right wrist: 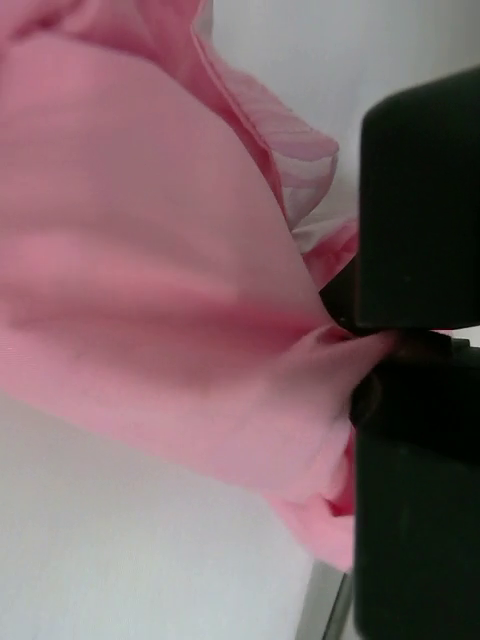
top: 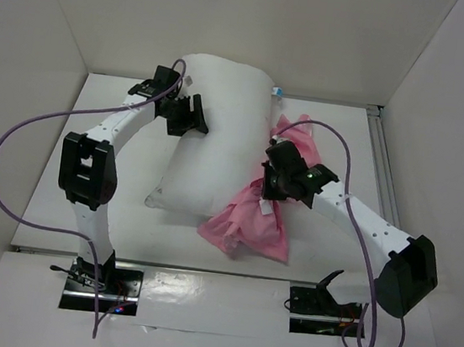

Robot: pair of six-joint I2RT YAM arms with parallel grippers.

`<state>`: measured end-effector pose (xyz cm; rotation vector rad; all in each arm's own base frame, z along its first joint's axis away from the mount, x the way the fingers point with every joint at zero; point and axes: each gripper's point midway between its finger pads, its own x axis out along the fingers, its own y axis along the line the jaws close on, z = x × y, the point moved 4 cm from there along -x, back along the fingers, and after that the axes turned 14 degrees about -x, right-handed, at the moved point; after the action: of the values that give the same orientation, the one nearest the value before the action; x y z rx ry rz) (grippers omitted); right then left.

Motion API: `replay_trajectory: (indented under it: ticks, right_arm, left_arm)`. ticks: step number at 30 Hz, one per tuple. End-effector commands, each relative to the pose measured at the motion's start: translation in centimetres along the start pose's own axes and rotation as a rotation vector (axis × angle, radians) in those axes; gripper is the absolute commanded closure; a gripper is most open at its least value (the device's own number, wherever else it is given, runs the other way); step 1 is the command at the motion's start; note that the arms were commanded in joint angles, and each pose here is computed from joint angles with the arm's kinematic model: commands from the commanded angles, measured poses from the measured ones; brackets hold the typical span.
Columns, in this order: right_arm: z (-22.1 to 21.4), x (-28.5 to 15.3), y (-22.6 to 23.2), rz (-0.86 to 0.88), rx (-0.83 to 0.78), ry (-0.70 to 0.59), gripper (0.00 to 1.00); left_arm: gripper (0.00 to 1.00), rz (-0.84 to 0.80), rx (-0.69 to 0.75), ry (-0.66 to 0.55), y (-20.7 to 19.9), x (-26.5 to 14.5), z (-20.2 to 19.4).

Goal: Put the pillow into the pillowcase

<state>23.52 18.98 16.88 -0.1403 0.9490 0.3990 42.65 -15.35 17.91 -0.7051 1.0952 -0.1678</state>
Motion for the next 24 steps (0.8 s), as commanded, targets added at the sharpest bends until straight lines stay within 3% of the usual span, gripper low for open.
replay_trajectory:
  ticks: [1, 9, 12, 14, 17, 19, 21, 22, 23, 24]
  right_arm:
    - [6.3, -6.7, -1.8, -0.104, 0.056, -0.271, 1.0]
    - [20.3, -26.7, -3.6, -0.154, 0.032, -0.835, 1.0]
    - [23.5, -32.5, -2.1, -0.045, -0.023, -1.072, 1.0]
    - [24.5, -33.8, -0.1, 0.092, -0.089, -1.156, 1.0]
    - [25.1, -34.9, 2.8, 0.279, -0.195, -1.269, 1.0]
    - [25.6, -34.0, 4.1, 0.361, -0.229, -1.306, 1.0]
    - [25.8, -32.8, 5.8, 0.46, -0.284, -1.3, 1.0]
    - [25.9, -31.8, 6.2, 0.477, -0.296, -1.282, 1.0]
    - [26.2, -30.7, 6.8, 0.507, -0.319, -1.261, 1.0]
    - [26.3, -30.3, 7.6, 0.537, -0.335, -1.258, 1.0]
  left_arm:
    - [0.19, -0.179, 0.099, 0.068, -5.3, 1.3, -1.5]
    - [0.21, -0.327, 0.214, 0.201, -13.8, 6.2, -6.5]
    - [0.21, -0.414, 0.199, 0.249, -16.7, 8.6, -7.5]
    - [0.19, -0.435, 0.208, 0.293, -17.8, 10.3, -9.0]
    - [0.16, -0.483, 0.233, 0.285, -19.7, 8.1, -8.4]
    - [0.12, -0.457, 0.22, 0.224, -19.1, 4.1, -6.8]
    - [0.11, -0.345, 0.113, 0.167, -14.2, 1.9, -4.1]
    - [0.11, -0.341, 0.096, 0.1, -13.7, -2.9, -3.0]
    - [0.11, -0.287, 0.017, 0.023, -10.7, -5.1, -0.2]
    - [0.11, -0.207, -0.043, -0.009, -7.5, -5.9, 0.2]
